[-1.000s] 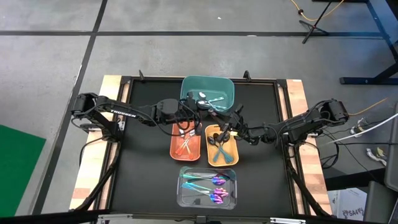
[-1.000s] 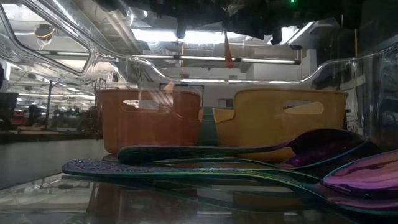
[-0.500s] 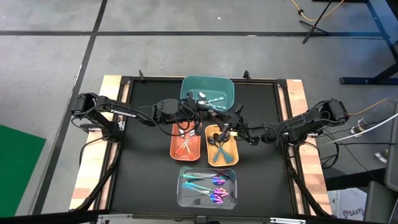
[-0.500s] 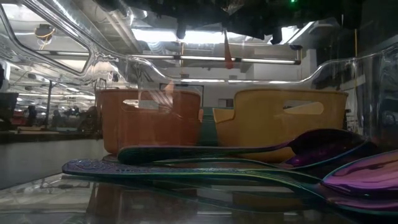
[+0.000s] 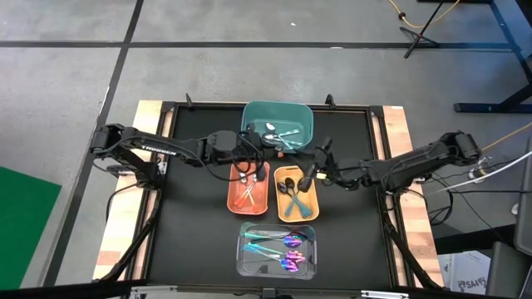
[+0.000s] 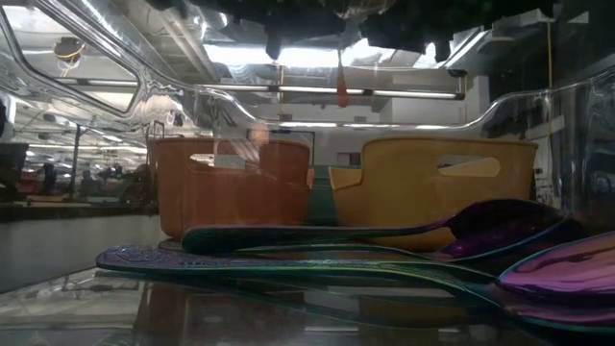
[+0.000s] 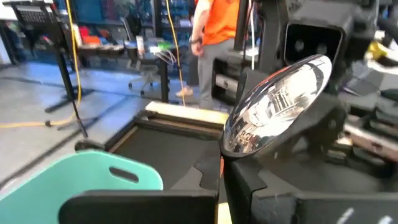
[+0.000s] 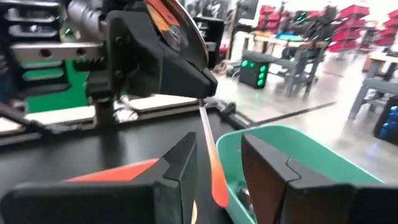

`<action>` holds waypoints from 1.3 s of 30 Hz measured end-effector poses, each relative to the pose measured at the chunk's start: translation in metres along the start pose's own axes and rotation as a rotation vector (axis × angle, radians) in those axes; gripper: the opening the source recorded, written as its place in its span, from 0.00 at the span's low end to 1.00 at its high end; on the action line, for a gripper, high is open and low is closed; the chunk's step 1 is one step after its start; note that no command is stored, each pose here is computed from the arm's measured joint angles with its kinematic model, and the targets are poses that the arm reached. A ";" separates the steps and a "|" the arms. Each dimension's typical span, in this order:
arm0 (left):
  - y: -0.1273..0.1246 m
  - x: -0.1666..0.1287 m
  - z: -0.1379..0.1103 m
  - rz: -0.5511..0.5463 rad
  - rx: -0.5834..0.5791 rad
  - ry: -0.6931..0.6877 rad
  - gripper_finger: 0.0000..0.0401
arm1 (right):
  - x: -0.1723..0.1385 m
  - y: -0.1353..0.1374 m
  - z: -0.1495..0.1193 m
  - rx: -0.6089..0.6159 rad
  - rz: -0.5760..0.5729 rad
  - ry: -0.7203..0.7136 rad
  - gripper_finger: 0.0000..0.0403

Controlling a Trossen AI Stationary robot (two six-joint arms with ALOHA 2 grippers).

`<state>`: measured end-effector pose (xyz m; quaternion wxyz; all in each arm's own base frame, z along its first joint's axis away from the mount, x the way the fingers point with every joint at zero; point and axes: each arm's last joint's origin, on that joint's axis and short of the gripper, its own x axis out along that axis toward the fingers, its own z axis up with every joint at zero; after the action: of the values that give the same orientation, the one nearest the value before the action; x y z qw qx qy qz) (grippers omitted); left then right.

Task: Sort silverware by color (type)
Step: Put the orange spoon into the orange bin

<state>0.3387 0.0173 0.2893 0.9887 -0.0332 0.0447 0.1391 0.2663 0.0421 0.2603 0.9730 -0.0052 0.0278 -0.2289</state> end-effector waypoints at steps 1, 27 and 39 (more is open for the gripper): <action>0.000 -0.002 0.000 -0.004 -0.007 0.013 0.00 | -0.003 -0.002 0.001 -0.006 0.012 0.014 0.29; -0.005 -0.024 -0.035 -0.277 -0.548 0.631 0.00 | -0.039 -0.030 0.004 -0.174 0.068 0.245 0.29; 0.002 -0.039 -0.058 -0.084 -0.562 0.892 0.00 | -0.039 -0.030 0.004 -0.173 0.068 0.244 0.29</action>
<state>0.2960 0.0045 0.2350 0.8312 -0.3547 0.4208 0.0785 0.2184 0.0323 0.2668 0.9655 -0.0603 0.1656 -0.1915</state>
